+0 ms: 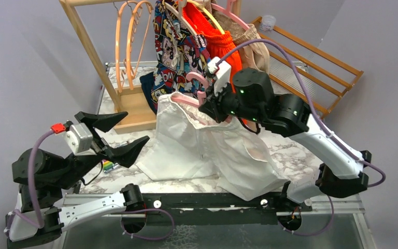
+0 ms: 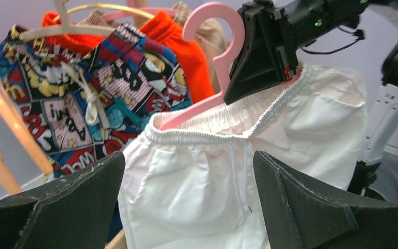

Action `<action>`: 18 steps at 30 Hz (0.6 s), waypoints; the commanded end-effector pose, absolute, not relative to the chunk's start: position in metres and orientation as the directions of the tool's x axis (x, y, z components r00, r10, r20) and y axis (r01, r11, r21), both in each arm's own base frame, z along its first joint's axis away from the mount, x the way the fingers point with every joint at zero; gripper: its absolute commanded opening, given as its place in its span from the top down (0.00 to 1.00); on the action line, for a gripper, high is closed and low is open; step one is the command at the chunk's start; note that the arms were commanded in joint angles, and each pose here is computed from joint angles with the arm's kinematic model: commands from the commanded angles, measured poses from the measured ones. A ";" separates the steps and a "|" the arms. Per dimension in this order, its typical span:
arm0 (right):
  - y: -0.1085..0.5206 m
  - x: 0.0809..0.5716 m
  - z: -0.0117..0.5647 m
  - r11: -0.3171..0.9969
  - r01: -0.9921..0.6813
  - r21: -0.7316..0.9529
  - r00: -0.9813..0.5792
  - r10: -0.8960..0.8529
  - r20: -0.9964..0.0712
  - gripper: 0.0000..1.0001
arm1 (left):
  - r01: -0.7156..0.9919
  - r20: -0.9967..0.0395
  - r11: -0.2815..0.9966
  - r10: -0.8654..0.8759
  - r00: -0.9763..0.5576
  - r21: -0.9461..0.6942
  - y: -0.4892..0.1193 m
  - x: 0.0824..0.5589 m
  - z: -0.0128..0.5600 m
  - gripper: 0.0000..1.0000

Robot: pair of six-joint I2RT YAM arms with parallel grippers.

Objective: Place the shorts on the hanger
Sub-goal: Hang the shorts on the hanger.

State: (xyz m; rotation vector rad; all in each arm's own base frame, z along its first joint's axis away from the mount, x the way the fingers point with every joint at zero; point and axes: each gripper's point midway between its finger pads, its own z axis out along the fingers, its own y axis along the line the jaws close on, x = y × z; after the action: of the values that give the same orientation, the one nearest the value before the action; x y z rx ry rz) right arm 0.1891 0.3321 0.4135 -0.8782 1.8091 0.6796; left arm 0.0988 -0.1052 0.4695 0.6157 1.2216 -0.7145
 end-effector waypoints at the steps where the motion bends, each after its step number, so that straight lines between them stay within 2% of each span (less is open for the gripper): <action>1: 0.342 0.220 0.453 0.693 -0.713 0.107 -0.243 -0.100 -0.965 0.99 | 0.671 -0.980 0.741 -0.152 0.130 -0.026 -0.090 0.119 0.451 0.05; 11: 0.363 0.274 0.498 0.819 -0.568 0.079 -0.128 0.007 -0.992 0.99 | 0.608 -0.961 0.784 -0.250 0.120 -0.128 -0.074 0.126 0.428 0.06; 18: 0.387 0.261 0.495 0.725 -0.688 0.040 -0.103 -0.043 -0.994 0.99 | 0.628 -0.937 0.775 -0.269 0.221 -0.075 -0.059 0.115 0.468 0.06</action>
State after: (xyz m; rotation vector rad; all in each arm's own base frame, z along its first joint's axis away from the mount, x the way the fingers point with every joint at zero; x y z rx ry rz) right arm 0.2713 0.3854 0.4750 -0.5609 1.6835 0.5369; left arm 0.1199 -0.0727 0.4287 0.3856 1.2957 -0.6374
